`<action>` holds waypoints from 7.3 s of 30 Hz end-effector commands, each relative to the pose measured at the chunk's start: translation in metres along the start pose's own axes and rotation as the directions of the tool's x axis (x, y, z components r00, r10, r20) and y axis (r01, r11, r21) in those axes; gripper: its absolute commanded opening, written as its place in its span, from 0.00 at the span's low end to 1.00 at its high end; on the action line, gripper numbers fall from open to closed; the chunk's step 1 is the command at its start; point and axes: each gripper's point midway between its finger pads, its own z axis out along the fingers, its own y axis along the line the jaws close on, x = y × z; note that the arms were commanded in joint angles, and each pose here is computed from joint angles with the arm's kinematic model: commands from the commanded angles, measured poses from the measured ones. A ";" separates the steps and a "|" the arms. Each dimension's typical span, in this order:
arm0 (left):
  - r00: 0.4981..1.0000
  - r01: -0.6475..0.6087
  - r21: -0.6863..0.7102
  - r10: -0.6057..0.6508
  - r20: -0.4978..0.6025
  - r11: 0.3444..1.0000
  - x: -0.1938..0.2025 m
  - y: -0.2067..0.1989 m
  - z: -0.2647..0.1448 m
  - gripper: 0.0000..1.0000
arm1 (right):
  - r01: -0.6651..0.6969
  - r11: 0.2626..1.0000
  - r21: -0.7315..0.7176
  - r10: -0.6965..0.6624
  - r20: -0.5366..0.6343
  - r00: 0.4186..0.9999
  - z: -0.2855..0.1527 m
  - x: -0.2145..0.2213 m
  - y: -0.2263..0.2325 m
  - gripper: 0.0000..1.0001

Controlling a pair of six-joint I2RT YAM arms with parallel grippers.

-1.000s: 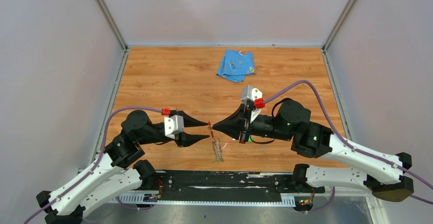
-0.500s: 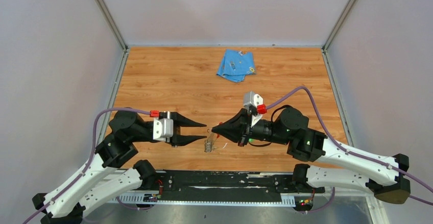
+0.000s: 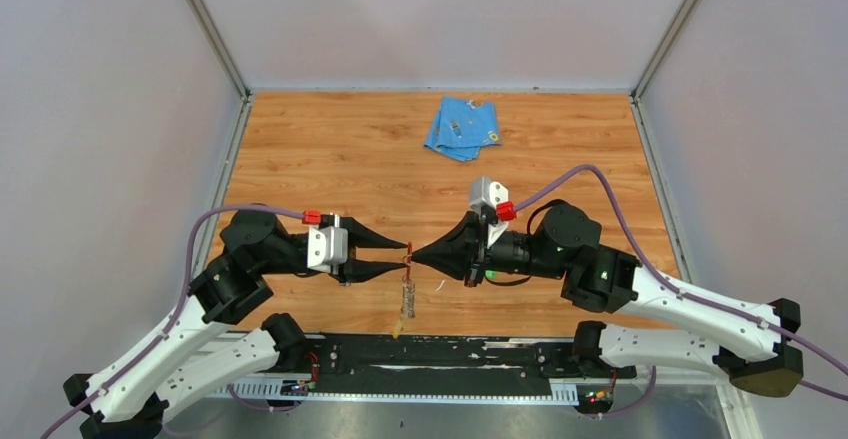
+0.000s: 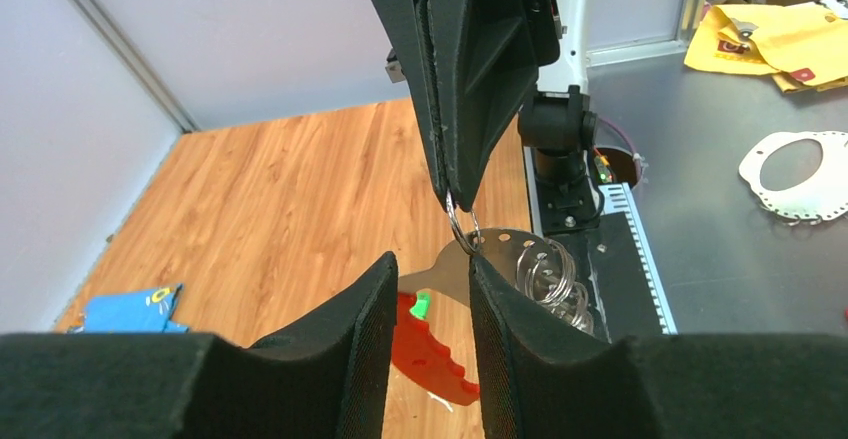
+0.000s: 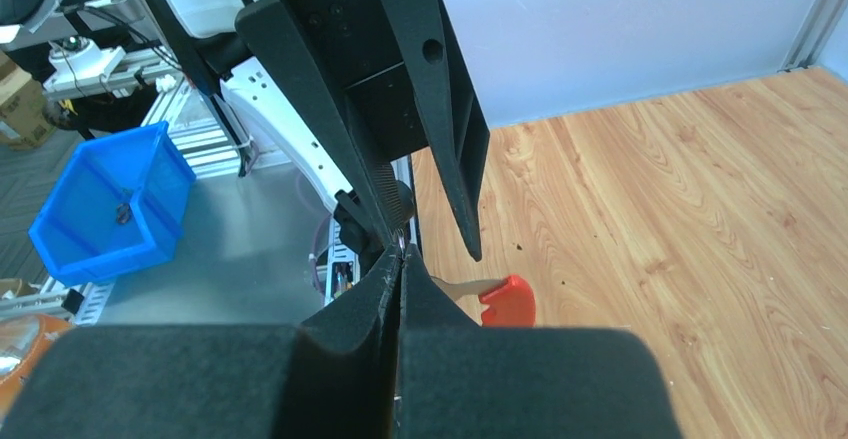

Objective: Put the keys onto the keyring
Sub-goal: Adjust the keyring.

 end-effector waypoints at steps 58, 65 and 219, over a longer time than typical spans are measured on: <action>0.954 0.270 -0.247 -0.294 -0.064 0.931 0.011 0.037 0.001 0.00 | 0.068 0.961 0.270 -0.053 -0.063 0.997 -0.036 -0.006 -0.043 0.91; 0.955 0.282 -0.252 -0.297 -0.025 0.926 -0.003 0.040 0.002 0.00 | 0.093 0.960 0.263 -0.056 -0.144 0.988 -0.019 0.035 -0.053 1.00; 0.968 0.219 0.049 -0.211 -0.135 0.974 0.022 -0.005 0.011 0.18 | 0.044 0.998 -0.042 -0.060 -0.533 0.844 -0.003 0.020 -0.011 0.00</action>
